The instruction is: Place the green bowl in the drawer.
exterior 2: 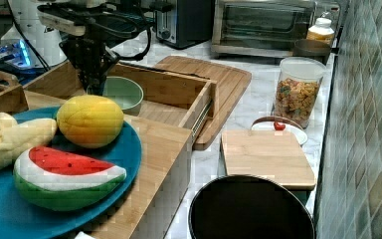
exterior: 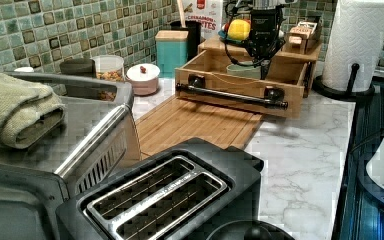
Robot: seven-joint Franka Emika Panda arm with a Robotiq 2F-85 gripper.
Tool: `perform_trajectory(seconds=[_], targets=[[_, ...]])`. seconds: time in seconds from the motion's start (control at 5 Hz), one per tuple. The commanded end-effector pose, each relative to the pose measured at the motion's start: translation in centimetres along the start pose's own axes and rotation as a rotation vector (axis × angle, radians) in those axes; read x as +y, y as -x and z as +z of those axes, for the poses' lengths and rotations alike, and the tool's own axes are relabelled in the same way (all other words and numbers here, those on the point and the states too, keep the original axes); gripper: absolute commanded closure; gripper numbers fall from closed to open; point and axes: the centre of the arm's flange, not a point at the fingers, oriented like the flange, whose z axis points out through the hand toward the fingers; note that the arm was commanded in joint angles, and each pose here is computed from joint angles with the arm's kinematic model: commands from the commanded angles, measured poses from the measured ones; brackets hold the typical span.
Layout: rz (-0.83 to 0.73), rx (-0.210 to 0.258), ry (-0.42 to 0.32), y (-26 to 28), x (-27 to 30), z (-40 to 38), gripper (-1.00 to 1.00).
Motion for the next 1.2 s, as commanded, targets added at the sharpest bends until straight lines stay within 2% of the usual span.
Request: perform_trajectory(seconds=[0.2, 0.6, 1.0, 1.2], targets=[[0.021, -0.052, -0.067, -2.9, 1.1, 1.7, 1.0], [0.053, -0.073, -0.073, -2.0, 1.3, 2.9, 1.0], [0.055, -0.105, -0.046, -1.6, 0.7, 3.0, 1.0], [0.065, -0.107, -0.042, -1.1, 0.6, 2.9, -1.0]])
